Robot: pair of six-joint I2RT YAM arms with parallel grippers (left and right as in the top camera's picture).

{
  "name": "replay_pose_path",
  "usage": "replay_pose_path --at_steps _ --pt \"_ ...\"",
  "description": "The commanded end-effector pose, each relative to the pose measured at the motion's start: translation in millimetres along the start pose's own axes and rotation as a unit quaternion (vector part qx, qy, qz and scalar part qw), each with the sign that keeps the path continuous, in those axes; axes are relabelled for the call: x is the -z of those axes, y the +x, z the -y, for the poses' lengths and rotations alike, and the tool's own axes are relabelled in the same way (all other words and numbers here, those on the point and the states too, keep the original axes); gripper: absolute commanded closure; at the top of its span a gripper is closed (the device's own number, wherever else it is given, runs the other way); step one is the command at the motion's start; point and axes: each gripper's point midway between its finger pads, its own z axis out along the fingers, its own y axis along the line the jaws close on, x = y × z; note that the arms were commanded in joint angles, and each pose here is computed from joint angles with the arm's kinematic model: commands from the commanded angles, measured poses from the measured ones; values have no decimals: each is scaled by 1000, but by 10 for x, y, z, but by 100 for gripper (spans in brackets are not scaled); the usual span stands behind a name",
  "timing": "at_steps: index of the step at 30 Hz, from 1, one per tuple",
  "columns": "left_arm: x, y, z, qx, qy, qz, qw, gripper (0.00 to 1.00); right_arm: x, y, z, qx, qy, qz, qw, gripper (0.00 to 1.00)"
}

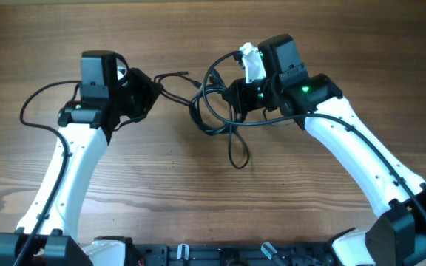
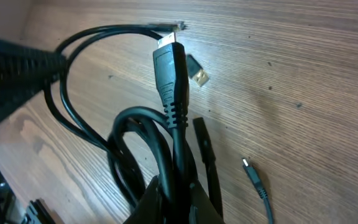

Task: Untangle cables

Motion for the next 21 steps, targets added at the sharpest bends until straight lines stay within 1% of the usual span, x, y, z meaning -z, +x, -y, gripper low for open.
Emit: replay_pose_path --at_steps 1,3,4,5,7,8,9,12,16,18,21 --pt "-80 55 -56 -90 -32 16 995 82 135 -156 72 -27 21 32 999 96" --pt "-135 148 -41 -128 -34 3 991 71 134 -147 60 -28 17 30 999 96" --pt "-162 194 -28 -152 -33 -2 988 61 134 -141 56 -30 16 29 999 96" --pt "-179 229 -2 -183 -30 -6 983 48 133 -129 52 -31 15 26 999 96" --pt "-193 264 46 -255 -23 -8 967 27 132 -108 46 -33 12 22 999 96" --pt "-193 261 50 -266 -22 -7 964 24 132 -103 46 -33 12 21 999 96" --pt "-193 262 49 -276 -22 -8 961 22 131 -97 41 -34 11 19 999 96" --pt "-191 292 21 -291 -25 -16 956 22 131 -70 -49 -34 -15 10 999 96" --pt "-181 457 13 -349 -4 -59 935 29 141 -26 -191 -57 -56 -5 997 96" --pt "-173 521 15 -367 7 -74 927 32 157 5 -299 -71 -87 -17 994 96" --pt "-171 539 13 -374 9 -78 924 33 194 34 -419 -100 -125 -33 987 96"
